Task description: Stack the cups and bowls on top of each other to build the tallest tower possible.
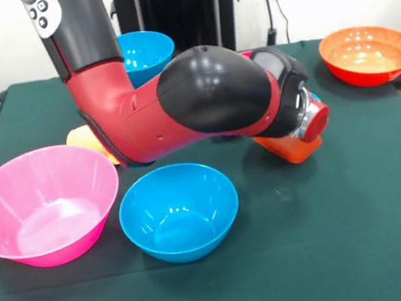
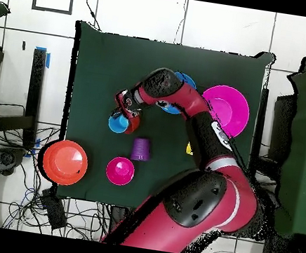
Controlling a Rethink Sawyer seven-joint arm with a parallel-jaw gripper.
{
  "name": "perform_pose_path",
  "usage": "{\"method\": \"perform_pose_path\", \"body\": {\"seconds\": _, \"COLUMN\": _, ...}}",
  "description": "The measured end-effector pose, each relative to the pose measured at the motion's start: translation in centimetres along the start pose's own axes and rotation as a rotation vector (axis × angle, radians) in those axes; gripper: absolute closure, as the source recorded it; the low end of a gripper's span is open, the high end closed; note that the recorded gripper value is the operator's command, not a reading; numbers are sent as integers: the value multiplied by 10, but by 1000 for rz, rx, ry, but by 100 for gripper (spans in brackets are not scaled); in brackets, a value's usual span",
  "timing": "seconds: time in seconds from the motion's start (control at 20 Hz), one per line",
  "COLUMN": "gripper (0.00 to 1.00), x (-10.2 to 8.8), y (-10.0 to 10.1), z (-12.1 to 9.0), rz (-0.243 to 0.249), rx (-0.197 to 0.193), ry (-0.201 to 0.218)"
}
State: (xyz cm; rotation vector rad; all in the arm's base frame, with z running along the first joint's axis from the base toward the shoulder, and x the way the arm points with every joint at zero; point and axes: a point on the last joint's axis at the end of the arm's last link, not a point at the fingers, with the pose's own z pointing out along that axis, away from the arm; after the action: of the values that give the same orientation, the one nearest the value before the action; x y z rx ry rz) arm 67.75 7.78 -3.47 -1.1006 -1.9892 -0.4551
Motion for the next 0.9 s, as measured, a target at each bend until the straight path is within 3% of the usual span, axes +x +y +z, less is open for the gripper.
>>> {"method": "perform_pose_path", "body": {"seconds": 0.25, "gripper": 100, "x": -9, "y": 10, "z": -34, "rz": -8, "rx": 31, "ry": -32}}
{"method": "perform_pose_path", "body": {"seconds": 0.35, "gripper": 100, "x": -16, "y": 11, "z": -52, "rz": -7, "rx": 24, "ry": -49}}
{"method": "perform_pose_path", "body": {"seconds": 0.55, "gripper": 100, "x": -25, "y": 12, "z": -68, "rz": -5, "rx": -1, "ry": -70}}
{"method": "perform_pose_path", "body": {"seconds": 0.9, "gripper": 100, "x": -37, "y": 3, "z": -84, "rz": -20, "rx": -26, "ry": -75}}
